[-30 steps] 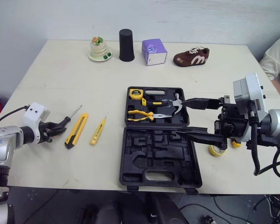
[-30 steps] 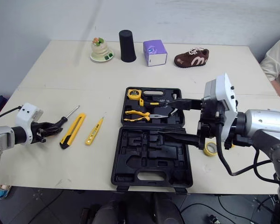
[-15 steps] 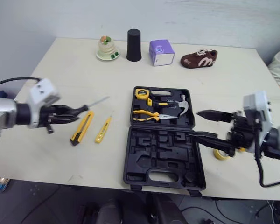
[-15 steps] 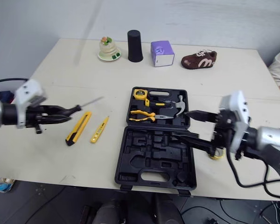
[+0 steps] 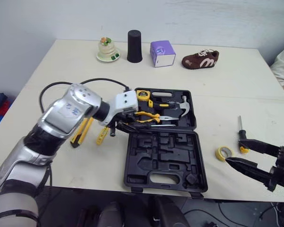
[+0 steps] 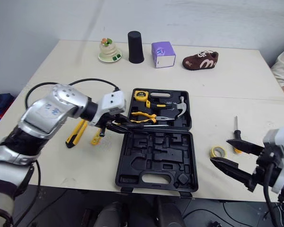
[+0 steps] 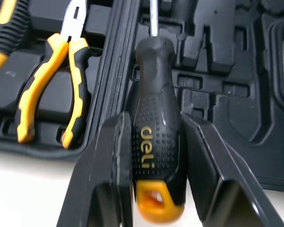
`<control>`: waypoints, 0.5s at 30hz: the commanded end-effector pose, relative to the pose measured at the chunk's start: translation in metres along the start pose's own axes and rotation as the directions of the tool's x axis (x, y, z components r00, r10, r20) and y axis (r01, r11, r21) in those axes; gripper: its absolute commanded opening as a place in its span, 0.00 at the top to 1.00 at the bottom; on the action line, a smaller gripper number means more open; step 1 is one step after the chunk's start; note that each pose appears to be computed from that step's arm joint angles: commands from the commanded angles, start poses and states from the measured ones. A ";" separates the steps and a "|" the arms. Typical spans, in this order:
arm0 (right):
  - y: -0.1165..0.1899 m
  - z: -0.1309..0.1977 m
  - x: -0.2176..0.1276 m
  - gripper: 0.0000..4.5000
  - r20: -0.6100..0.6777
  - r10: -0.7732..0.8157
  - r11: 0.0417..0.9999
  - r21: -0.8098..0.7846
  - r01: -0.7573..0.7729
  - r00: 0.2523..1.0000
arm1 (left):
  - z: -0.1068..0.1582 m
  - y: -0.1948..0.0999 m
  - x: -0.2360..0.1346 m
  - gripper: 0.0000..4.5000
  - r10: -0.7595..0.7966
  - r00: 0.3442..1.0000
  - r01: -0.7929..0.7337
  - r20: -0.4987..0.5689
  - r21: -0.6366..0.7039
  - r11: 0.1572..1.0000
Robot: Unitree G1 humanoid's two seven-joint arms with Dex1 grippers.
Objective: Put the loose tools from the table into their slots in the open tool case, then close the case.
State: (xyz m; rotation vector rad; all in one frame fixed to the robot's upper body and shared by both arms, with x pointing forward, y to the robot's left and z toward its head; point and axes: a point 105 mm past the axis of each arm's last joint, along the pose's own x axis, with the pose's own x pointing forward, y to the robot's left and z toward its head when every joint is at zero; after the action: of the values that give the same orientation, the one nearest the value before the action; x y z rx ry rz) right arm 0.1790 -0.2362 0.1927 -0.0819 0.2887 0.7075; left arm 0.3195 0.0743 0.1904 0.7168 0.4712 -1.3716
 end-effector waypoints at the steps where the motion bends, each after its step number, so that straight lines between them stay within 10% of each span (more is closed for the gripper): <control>1: 0.003 0.007 -0.004 0.00 0.029 -0.036 0.998 -0.054 0.037 0.999 | 0.012 0.004 0.004 0.76 -0.019 1.000 0.020 -0.012 0.064 0.998; 15: 0.013 0.001 -0.004 0.00 0.050 -0.054 0.997 -0.050 0.056 0.997 | 0.001 0.013 0.046 0.76 -0.064 0.990 0.078 -0.128 0.110 0.991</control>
State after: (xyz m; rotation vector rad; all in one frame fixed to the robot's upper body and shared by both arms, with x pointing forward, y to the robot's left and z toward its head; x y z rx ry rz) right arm 0.1703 -0.2327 0.1880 -0.0980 0.2549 0.6536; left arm 0.3369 0.0477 0.1518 0.8520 0.5706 -1.4439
